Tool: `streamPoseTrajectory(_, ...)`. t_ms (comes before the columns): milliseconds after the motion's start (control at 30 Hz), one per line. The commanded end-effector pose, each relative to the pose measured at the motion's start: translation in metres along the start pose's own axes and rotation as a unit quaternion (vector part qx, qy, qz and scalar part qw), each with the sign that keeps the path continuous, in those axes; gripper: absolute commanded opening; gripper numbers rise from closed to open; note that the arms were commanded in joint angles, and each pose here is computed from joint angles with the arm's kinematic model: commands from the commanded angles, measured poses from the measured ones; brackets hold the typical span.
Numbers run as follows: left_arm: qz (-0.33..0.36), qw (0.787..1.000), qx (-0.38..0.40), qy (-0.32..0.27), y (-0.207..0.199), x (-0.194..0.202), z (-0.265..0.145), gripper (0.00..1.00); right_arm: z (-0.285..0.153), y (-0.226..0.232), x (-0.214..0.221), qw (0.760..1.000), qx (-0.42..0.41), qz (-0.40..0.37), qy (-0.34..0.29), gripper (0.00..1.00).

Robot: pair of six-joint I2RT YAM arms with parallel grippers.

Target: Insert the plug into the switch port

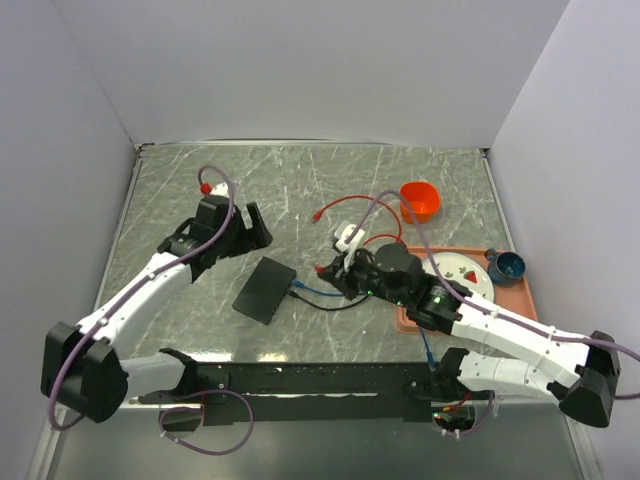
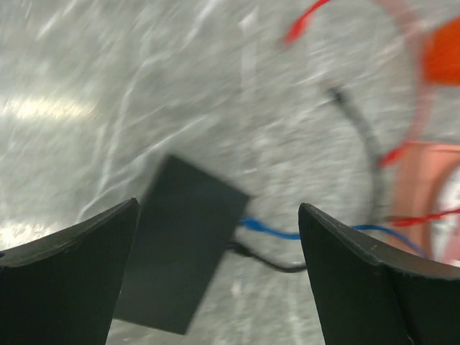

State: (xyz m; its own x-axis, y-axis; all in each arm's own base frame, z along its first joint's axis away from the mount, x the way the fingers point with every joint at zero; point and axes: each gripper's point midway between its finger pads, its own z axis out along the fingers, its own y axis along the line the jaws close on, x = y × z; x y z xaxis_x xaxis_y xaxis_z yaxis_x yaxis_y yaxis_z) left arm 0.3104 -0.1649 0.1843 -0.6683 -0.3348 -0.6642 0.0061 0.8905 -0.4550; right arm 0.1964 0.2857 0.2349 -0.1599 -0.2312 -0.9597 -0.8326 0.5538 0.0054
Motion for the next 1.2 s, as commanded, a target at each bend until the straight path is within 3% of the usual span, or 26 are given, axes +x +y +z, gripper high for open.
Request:
streamPoseTrajectory(0,-0.017,0.999,-0.042,0.017,0.036,0.022,0.023,0.98,0.013,0.021,0.026,0.998,0.001,0.059,0.029,0.00)
streamPoseTrajectory(167,-0.028,0.996,-0.085,0.030,0.070,0.048,0.037,0.99,0.024,0.041,0.057,0.995,-0.003,0.090,0.048,0.00)
streamPoseTrajectory(467,-0.038,0.995,-0.081,0.049,0.093,0.080,0.055,0.99,0.057,0.098,0.100,0.990,-0.076,0.091,0.078,0.00)
streamPoseTrajectory(800,-0.003,0.997,-0.045,0.058,0.087,0.086,0.068,0.99,0.110,0.086,0.159,0.981,0.010,0.077,0.181,0.00)
streamPoseTrajectory(1167,0.019,0.996,-0.008,0.082,0.073,0.087,0.079,0.97,0.118,0.068,0.167,0.978,0.040,0.076,0.188,0.00)
